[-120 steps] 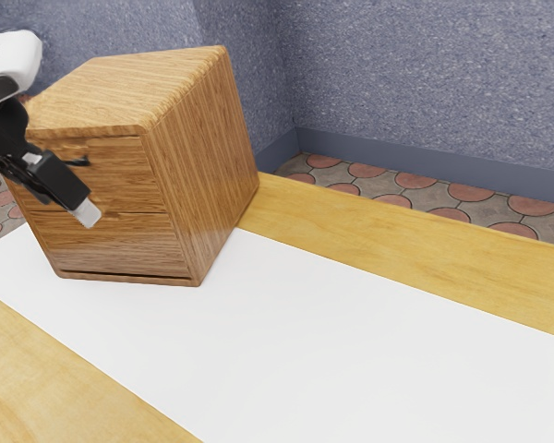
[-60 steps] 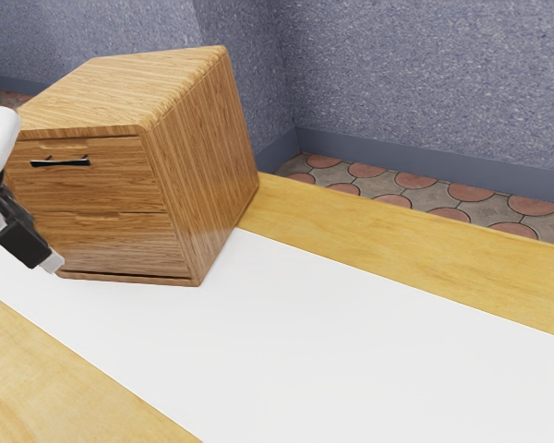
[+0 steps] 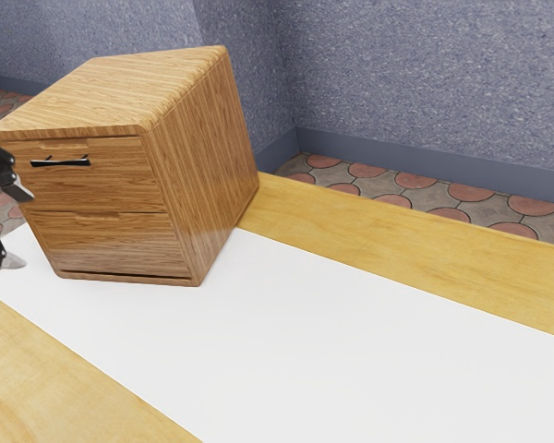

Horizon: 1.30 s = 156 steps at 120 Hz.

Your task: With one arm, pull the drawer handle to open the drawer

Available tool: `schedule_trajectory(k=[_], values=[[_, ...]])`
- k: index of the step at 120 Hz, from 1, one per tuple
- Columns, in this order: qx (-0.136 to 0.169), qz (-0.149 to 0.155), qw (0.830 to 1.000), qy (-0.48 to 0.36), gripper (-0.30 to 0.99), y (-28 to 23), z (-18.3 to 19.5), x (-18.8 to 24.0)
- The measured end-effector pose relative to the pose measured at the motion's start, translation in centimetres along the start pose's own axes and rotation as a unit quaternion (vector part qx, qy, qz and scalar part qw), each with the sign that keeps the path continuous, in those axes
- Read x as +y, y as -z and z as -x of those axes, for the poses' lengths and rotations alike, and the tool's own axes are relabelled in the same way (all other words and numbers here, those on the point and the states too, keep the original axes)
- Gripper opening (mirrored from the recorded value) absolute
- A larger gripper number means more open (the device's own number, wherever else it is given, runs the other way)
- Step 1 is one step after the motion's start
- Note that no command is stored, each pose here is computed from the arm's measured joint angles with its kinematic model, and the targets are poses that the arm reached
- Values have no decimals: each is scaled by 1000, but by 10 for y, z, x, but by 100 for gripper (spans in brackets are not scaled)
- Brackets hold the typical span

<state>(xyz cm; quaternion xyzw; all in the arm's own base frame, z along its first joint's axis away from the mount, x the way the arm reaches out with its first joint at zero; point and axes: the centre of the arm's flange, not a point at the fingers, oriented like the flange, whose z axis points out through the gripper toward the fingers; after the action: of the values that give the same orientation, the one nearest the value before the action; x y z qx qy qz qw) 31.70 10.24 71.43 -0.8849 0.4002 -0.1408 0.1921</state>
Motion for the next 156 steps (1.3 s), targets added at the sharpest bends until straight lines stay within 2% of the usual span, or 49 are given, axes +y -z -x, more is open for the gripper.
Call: schedule_trajectory(k=[11, 34, 76, 140, 156], values=[[15, -15, 999, -38, 69, 1, 5, -3], [4, -50, 996, -78, 69, -2, 25, -21], [2, -32, 995, -95, 69, -62, 46, -96], [7, -10, 994, -105, 69, -118, 63, -150], [7, -15, 995, -103, 69, -119, 66, -163]])
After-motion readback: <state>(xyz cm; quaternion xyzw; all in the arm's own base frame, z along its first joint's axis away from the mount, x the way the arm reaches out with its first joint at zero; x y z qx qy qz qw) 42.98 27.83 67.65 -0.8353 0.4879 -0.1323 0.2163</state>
